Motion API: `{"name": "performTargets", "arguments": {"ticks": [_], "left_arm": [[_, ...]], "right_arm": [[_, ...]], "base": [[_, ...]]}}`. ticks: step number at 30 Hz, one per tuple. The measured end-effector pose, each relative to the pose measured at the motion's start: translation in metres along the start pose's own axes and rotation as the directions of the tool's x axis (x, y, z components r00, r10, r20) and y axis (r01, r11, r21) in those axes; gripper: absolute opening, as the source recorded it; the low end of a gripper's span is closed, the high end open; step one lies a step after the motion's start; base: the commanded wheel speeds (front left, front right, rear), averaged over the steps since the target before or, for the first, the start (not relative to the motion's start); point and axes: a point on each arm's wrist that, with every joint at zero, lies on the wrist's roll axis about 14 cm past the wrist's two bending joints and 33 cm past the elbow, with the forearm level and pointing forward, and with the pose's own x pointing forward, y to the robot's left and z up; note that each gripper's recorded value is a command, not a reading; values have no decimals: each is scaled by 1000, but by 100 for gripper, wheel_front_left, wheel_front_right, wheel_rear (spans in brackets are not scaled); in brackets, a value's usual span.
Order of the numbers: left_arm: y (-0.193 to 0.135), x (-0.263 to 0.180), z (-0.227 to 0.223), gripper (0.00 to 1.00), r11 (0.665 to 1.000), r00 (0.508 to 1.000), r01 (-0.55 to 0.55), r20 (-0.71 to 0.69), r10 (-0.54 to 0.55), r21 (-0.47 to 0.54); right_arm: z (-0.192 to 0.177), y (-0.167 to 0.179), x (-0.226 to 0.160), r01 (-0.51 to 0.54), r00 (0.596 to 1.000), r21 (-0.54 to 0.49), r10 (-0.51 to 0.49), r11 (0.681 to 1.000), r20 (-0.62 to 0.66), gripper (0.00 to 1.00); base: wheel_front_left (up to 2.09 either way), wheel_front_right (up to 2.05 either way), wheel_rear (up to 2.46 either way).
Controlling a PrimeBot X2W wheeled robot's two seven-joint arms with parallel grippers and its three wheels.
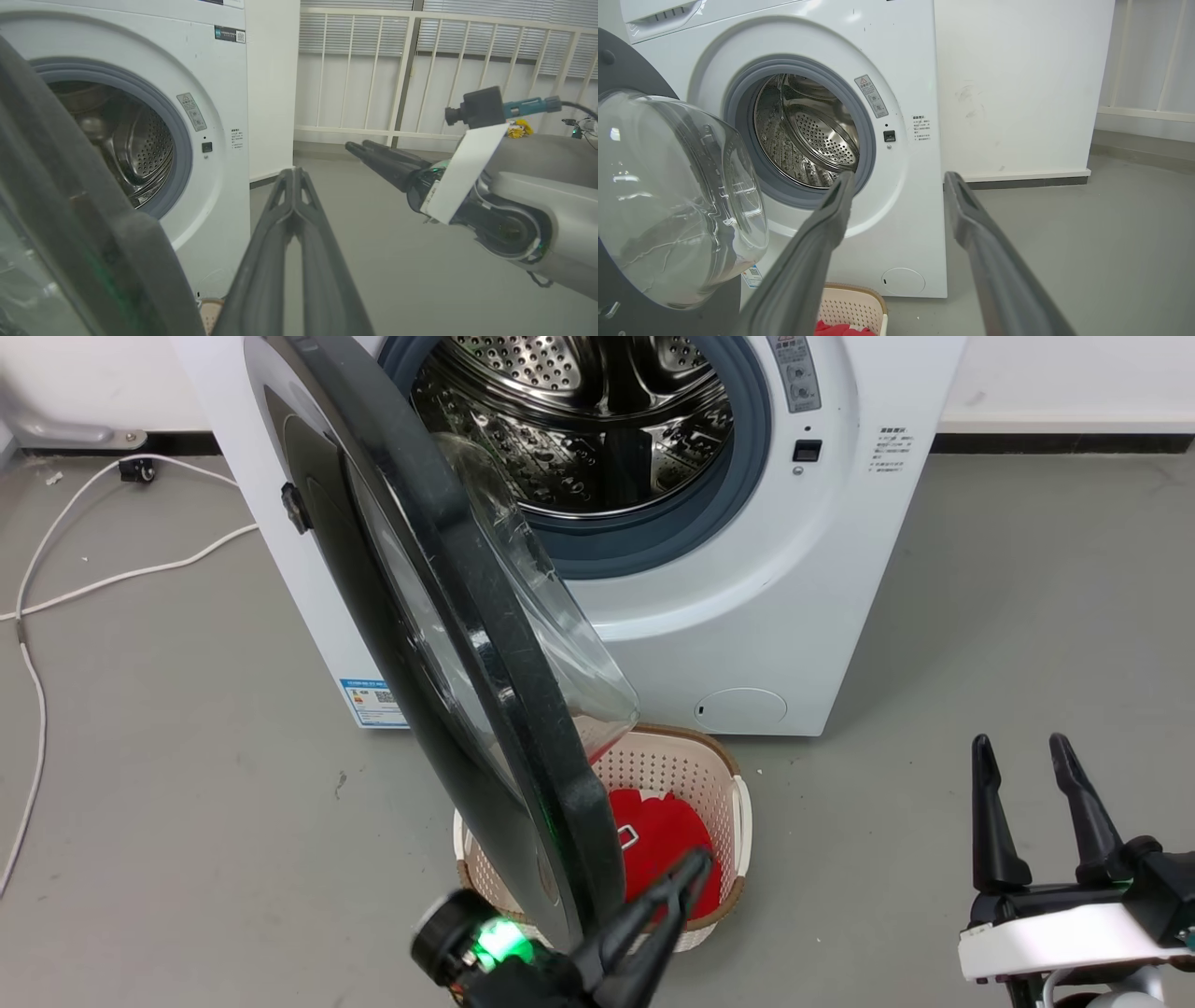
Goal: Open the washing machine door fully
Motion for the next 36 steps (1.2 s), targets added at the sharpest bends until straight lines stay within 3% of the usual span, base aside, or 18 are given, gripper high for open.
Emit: {"name": "performTargets", "arguments": {"ticks": [6,10,28,36], "left_arm": [[1,-14,-52,0,1000,985,-9,-173,5,-26],[18,-7,-65,0,997,980,-73,-186,71,-6],[49,-4,-62,0,979,967,-200,-151,203,38],[67,-38,-47,0,938,930,-341,-127,346,59]], "right_arm": [[-7,4,1,-11,1000,14,11,1000,-18,100],[-11,3,0,-6,999,15,6,1000,-32,100],[-17,1,-1,5,999,36,-3,999,-50,100],[-23,17,9,-41,997,60,45,997,-59,100]], "base": [[0,0,0],[0,0,0],[0,0,0],[0,0,0]]}}
